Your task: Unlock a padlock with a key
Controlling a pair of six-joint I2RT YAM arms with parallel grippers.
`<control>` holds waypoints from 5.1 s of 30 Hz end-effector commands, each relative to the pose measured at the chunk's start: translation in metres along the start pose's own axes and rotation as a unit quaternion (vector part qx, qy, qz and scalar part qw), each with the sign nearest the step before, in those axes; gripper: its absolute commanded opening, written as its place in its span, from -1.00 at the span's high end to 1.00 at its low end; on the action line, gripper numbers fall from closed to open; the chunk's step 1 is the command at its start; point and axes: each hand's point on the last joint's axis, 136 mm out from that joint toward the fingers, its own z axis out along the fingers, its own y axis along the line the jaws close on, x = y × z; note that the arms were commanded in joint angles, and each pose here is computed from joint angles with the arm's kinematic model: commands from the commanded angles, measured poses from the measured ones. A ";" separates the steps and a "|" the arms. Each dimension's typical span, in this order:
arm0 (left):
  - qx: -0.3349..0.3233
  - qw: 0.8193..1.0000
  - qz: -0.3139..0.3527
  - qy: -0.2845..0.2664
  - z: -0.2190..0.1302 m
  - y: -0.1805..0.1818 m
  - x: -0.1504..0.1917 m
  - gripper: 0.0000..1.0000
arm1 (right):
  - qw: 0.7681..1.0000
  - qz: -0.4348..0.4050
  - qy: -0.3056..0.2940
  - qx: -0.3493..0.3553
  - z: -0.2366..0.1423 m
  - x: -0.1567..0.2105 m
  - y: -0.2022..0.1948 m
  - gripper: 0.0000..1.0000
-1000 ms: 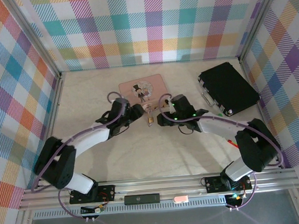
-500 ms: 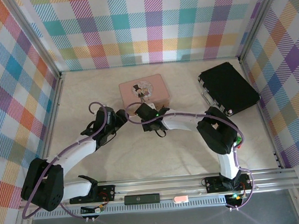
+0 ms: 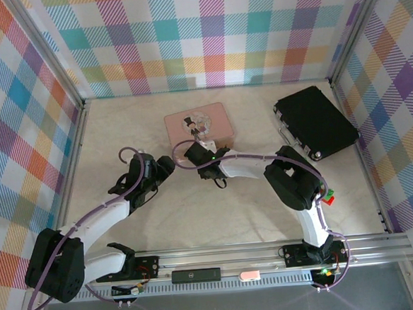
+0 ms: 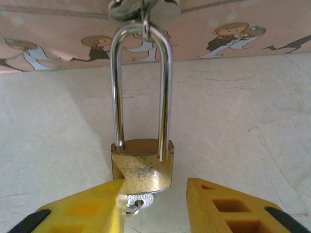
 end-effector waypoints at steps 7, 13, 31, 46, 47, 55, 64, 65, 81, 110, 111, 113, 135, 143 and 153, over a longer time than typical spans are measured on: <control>0.000 1.000 -0.004 -0.002 0.001 0.003 -0.002 -0.43 | 1.000 -0.001 -0.006 0.014 0.002 -0.007 0.005 0.04; -0.001 1.000 -0.007 -0.005 -0.003 0.006 -0.002 -0.42 | 1.000 0.006 -0.011 0.009 0.003 -0.011 0.010 0.19; -0.007 1.000 -0.010 -0.013 -0.004 0.013 -0.002 -0.41 | 0.999 0.031 0.004 -0.009 0.011 -0.002 0.005 0.44; -0.004 1.000 -0.007 -0.030 -0.018 0.020 -0.004 -0.44 | 0.943 0.092 0.070 -0.314 -0.004 0.010 0.013 0.76; -0.004 0.999 -0.006 -0.032 -0.018 0.020 -0.005 -0.43 | 0.936 0.092 0.069 -0.332 -0.006 0.009 0.013 0.76; 0.005 0.999 0.000 -0.040 -0.025 0.017 -0.008 -0.38 | 0.874 0.138 0.012 -0.466 -0.025 -0.018 0.010 1.00; 0.019 0.995 0.011 -0.099 -0.060 0.018 -0.025 -0.37 | 0.816 0.232 -0.030 -0.528 -0.016 -0.045 -0.002 1.00; 0.021 0.994 0.013 -0.107 -0.064 0.018 -0.027 -0.37 | 0.810 0.242 -0.030 -0.533 -0.015 -0.048 -0.002 1.00; 0.033 0.993 0.013 -0.108 -0.063 0.007 -0.032 -0.50 | 0.863 0.324 0.023 -0.388 0.019 -0.020 -0.023 0.49; 0.113 0.992 0.048 0.010 -0.012 -0.050 0.008 -0.45 | 0.970 0.142 0.016 -0.195 -0.008 -0.028 -0.035 0.01; 0.108 0.993 0.042 0.010 -0.009 -0.049 0.009 -0.45 | 0.973 0.140 0.016 -0.182 -0.004 -0.026 -0.032 0.01; 0.101 0.994 0.034 0.010 -0.003 -0.048 0.008 -0.46 | 0.975 0.146 0.020 -0.165 0.004 -0.024 -0.027 0.04; 0.090 0.994 0.051 0.032 0.005 -0.045 0.018 -0.46 | 0.969 0.161 0.004 -0.186 0.038 -0.033 -0.008 0.42; 0.085 0.995 0.049 0.027 0.002 -0.042 0.016 -0.46 | 0.981 0.137 -0.005 -0.140 0.032 -0.041 -0.010 -0.04; 0.086 0.994 0.059 0.015 -0.015 -0.046 0.009 -0.48 | 0.996 0.054 0.039 -0.063 0.040 -0.030 -0.029 0.07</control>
